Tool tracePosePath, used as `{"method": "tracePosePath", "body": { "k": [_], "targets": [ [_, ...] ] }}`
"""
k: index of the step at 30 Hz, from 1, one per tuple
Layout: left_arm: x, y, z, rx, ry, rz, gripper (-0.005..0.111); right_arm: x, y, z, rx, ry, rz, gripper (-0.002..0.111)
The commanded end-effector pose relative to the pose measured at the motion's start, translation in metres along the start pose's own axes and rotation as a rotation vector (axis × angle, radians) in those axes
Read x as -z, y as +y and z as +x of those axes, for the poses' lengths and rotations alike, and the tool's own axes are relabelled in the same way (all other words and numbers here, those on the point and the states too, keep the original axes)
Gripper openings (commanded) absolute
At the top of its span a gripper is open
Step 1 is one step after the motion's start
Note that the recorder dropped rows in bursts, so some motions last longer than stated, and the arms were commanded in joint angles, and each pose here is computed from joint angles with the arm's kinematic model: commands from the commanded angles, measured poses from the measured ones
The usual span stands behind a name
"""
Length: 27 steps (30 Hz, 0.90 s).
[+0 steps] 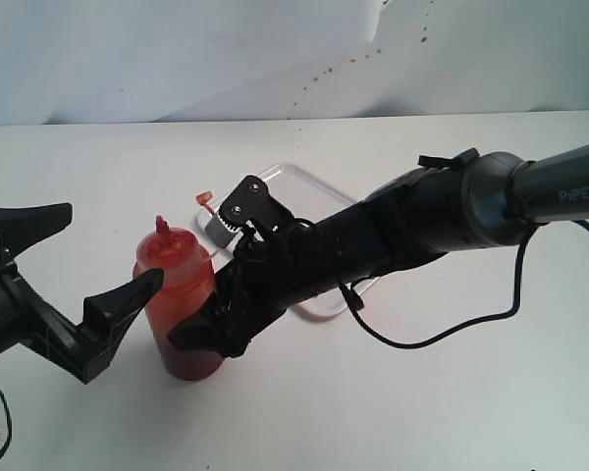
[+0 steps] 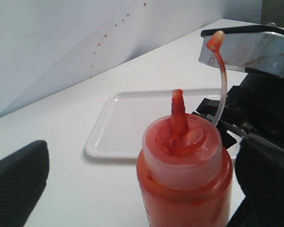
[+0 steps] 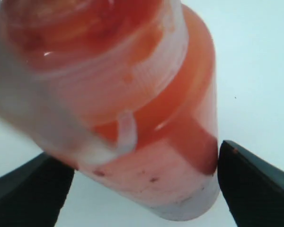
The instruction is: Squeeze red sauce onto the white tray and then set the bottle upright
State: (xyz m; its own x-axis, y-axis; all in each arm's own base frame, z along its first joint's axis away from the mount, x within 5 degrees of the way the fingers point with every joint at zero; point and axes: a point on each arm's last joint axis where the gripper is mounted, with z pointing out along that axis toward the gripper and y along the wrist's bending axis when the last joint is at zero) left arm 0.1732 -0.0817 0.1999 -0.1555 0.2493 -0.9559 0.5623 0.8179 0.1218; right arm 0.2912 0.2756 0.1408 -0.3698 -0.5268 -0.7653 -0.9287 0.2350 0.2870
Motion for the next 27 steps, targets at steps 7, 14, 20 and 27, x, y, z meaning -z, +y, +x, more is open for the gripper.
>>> {"method": "tracePosePath", "body": {
  "k": [7, 14, 20, 27],
  "targets": [
    [0.001, -0.001, 0.0, 0.011, -0.009, -0.001, 0.105, 0.008, -0.005, -0.001, -0.04, 0.002, 0.005, 0.076],
    [0.001, -0.001, 0.0, 0.007, -0.009, -0.001, 0.105, 0.025, -0.019, 0.004, -0.12, -0.009, -0.035, 0.076],
    [0.001, -0.001, 0.0, 0.007, -0.009, -0.001, 0.105, 0.038, -0.024, 0.006, -0.147, -0.042, -0.107, 0.076],
    [0.001, -0.001, 0.0, 0.01, -0.009, -0.001, 0.105, 0.055, -0.024, 0.007, -0.171, -0.089, -0.248, 0.076]
  ]
}}
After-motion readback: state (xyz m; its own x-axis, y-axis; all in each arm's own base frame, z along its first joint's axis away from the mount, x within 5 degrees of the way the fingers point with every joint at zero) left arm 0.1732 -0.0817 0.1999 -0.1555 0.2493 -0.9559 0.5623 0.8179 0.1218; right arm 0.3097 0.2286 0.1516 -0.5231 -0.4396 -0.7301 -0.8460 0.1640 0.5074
